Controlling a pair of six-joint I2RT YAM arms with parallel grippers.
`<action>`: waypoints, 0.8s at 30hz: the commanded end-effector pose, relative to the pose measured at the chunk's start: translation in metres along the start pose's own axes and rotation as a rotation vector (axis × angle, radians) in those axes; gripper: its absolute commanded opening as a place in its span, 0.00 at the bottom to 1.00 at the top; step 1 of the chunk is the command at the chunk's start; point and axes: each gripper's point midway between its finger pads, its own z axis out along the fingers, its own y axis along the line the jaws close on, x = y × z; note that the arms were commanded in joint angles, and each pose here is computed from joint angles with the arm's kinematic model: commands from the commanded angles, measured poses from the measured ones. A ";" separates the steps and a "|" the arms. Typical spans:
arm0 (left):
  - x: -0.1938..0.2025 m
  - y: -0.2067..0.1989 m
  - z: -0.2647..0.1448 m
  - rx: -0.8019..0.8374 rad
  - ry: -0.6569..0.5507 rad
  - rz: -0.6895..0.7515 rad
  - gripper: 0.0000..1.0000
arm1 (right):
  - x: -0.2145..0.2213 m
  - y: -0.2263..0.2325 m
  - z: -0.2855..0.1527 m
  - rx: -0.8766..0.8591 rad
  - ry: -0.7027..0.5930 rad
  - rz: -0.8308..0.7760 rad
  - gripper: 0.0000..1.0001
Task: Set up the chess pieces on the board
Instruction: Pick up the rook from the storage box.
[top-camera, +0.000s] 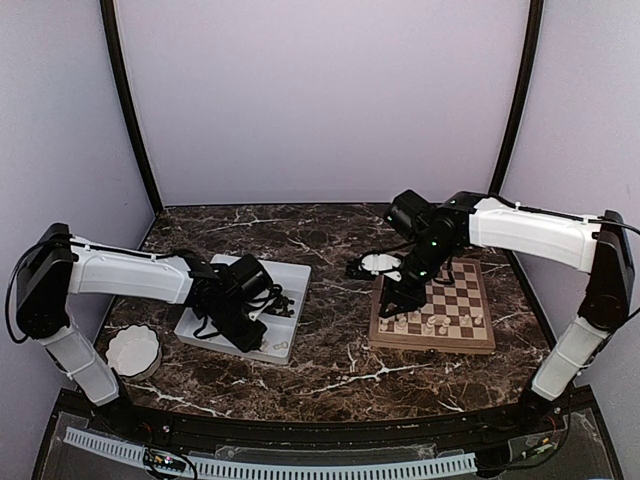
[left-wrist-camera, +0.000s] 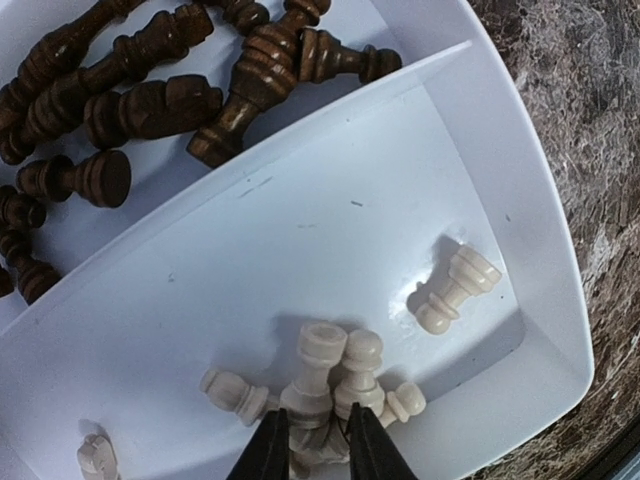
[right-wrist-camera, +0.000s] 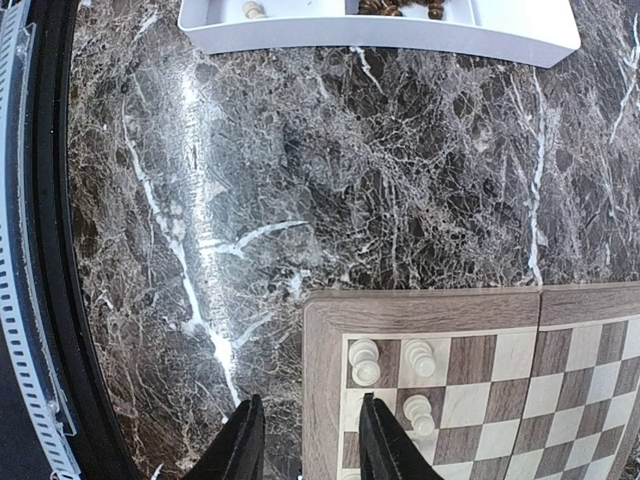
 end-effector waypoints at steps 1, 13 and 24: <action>-0.004 -0.001 0.003 0.006 0.011 0.024 0.22 | 0.002 0.001 -0.004 0.005 -0.011 -0.002 0.34; -0.004 0.001 0.019 0.002 0.030 0.045 0.20 | 0.000 0.001 0.000 -0.015 -0.009 0.004 0.34; 0.000 0.008 0.016 -0.041 0.069 0.076 0.29 | -0.005 -0.001 0.004 -0.030 -0.005 0.006 0.34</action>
